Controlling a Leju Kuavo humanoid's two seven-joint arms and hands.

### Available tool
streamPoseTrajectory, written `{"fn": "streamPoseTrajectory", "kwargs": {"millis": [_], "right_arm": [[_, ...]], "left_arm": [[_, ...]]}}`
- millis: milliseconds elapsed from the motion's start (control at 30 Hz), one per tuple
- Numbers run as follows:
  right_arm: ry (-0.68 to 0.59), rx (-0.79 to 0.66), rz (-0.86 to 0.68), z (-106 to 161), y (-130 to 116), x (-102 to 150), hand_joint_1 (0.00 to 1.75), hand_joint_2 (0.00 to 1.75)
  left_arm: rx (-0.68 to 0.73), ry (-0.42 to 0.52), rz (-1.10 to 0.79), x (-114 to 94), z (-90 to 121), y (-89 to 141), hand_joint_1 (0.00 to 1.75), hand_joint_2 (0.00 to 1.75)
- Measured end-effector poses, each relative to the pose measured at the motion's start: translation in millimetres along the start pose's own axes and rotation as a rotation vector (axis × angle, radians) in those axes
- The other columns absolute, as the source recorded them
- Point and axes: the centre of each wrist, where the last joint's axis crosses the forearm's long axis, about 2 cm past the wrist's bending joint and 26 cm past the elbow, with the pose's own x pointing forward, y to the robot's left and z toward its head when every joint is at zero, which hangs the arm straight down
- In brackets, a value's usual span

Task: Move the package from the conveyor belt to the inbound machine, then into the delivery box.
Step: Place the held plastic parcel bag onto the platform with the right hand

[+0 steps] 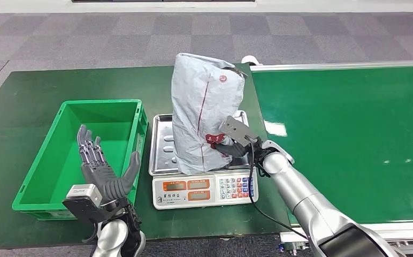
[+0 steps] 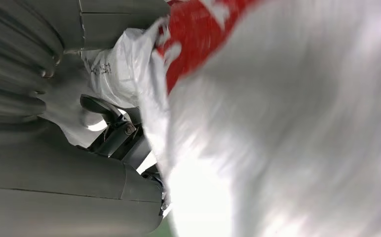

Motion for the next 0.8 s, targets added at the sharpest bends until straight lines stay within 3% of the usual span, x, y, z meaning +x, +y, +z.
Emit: {"fn": "streamPoseTrajectory", "kwargs": {"millis": [500, 800], "right_arm": [[0.076, 0.069, 0.13, 6.6, 1.2, -10.5, 1.75, 1.75], [0.04, 0.14, 0.06, 12.9, 3.4, -16.2, 1.75, 1.75]], "left_arm": [[-0.023, 0.017, 0.002, -4.7, 1.9, -1.0, 0.0, 1.75], [-0.03, 0.032, 0.001, -9.1, 2.2, -2.4, 0.0, 1.75]]}}
